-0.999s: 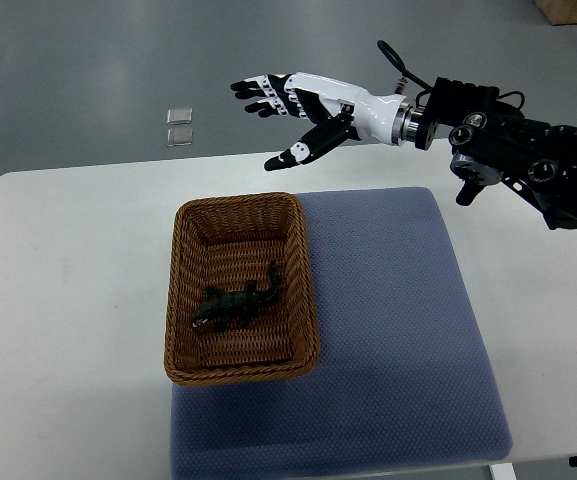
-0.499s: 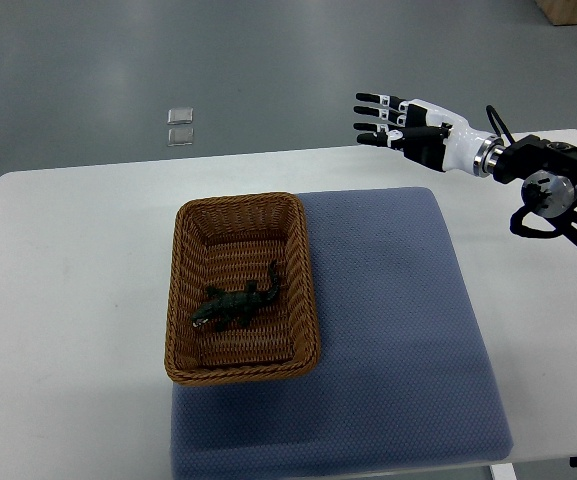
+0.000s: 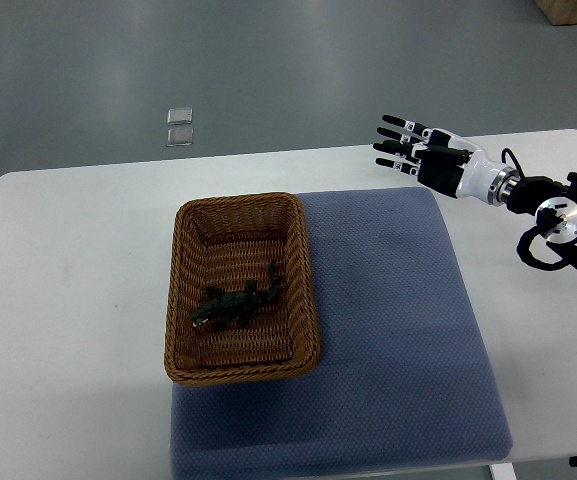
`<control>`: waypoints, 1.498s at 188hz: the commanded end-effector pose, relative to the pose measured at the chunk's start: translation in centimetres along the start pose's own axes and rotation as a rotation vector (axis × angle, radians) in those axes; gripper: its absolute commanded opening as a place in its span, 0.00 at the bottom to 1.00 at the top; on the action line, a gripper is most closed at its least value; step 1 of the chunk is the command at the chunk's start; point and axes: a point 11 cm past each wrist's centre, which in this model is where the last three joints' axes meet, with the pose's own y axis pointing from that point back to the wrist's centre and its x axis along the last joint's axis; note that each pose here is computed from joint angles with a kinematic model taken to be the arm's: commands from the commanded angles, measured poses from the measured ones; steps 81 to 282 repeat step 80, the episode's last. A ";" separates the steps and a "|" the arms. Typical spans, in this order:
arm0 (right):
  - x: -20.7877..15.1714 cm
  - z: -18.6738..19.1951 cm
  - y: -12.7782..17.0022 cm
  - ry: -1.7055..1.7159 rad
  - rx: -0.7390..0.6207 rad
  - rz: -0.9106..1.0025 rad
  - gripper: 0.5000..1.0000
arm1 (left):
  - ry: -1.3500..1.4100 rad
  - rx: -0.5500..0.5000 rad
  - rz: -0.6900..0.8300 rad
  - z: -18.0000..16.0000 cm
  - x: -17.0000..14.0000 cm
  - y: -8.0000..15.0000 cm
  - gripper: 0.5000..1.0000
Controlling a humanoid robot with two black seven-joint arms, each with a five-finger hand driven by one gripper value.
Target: Place crocodile in brown basket with right hand
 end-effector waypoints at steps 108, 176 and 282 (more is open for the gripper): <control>2.0 0.0 0.9 0.016 0.006 0.051 0.86 | 0.003 0.000 0.000 0.0 0.0 0.0 1.00; 2.0 0.0 0.9 0.016 0.006 0.051 0.86 | 0.003 0.000 0.000 0.0 0.0 0.0 1.00; 2.0 0.0 0.9 0.016 0.006 0.051 0.86 | 0.003 0.000 0.000 0.0 0.0 0.0 1.00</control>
